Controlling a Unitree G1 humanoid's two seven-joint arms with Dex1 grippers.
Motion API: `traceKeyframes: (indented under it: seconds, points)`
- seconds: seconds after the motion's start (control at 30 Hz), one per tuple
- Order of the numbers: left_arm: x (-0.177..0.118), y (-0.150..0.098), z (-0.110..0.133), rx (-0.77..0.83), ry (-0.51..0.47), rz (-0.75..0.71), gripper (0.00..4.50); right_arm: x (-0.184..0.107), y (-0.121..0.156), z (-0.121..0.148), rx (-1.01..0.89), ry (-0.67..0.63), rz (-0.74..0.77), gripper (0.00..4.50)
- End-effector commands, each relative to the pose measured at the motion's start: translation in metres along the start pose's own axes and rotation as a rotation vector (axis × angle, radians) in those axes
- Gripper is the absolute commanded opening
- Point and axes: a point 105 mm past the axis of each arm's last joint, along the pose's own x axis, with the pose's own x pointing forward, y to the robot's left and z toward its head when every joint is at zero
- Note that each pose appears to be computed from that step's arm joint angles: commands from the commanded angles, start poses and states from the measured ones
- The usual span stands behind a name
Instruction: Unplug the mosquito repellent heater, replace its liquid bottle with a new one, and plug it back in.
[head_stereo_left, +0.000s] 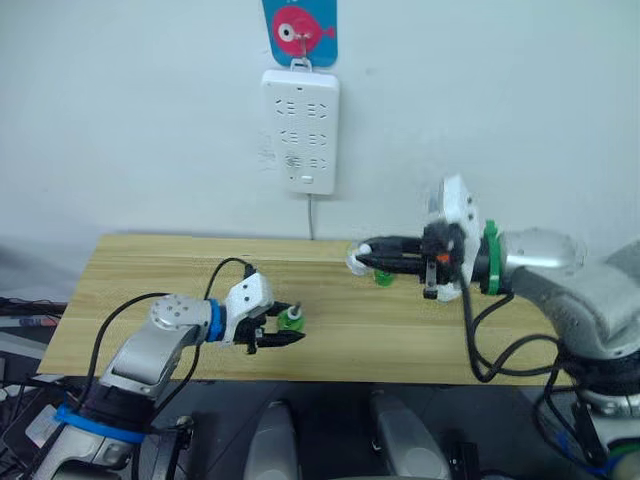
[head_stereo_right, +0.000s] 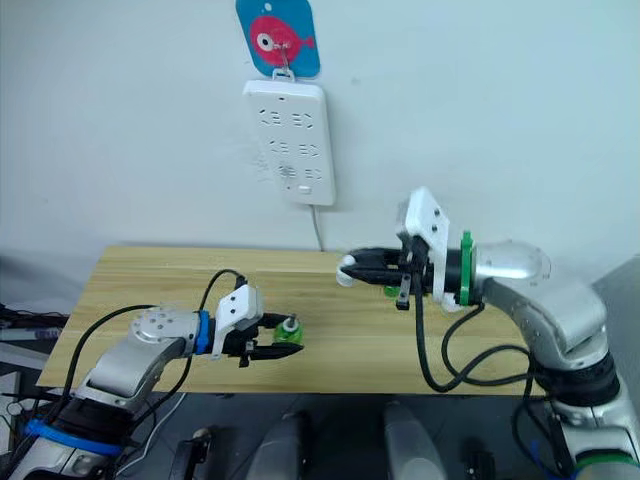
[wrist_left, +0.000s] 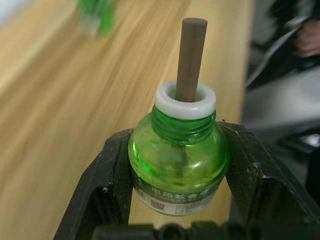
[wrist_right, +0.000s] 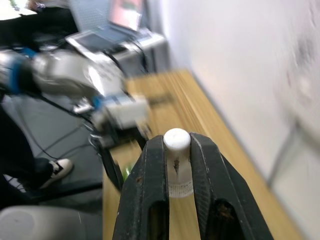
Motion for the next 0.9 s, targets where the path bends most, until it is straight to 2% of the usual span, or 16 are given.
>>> traceKeyframes:
  seconds: [0.03, 0.1, 0.27, 0.53, 0.73, 0.87, 0.9]
  points:
    - [-0.008, -0.003, 0.009, 0.046, -0.029, 0.040, 2.29, 0.003, -0.024, -0.053, -0.114, 0.060, -0.222, 0.26]
    - [-0.010, -0.010, 0.009, 0.044, -0.031, 0.037, 2.29, 0.004, -0.030, -0.089, -0.111, 0.083, -0.326, 0.26]
    - [-0.013, -0.019, 0.011, 0.038, -0.034, 0.029, 2.29, 0.008, -0.045, -0.144, -0.096, 0.136, -0.473, 0.26]
    - [-0.015, -0.020, 0.020, 0.053, -0.044, 0.023, 2.29, 0.012, -0.057, -0.173, -0.042, 0.137, -0.539, 0.26]
    - [-0.013, -0.020, 0.026, 0.056, -0.070, 0.008, 2.29, 0.001, -0.057, -0.165, -0.017, 0.076, -0.545, 2.28]
    - [-0.010, -0.023, 0.038, 0.065, -0.129, -0.043, 2.29, -0.006, -0.047, -0.131, -0.073, 0.032, -0.445, 3.72]
    - [-0.008, -0.025, 0.044, 0.074, -0.157, -0.071, 2.29, -0.003, -0.037, -0.110, -0.097, 0.007, -0.365, 3.73]
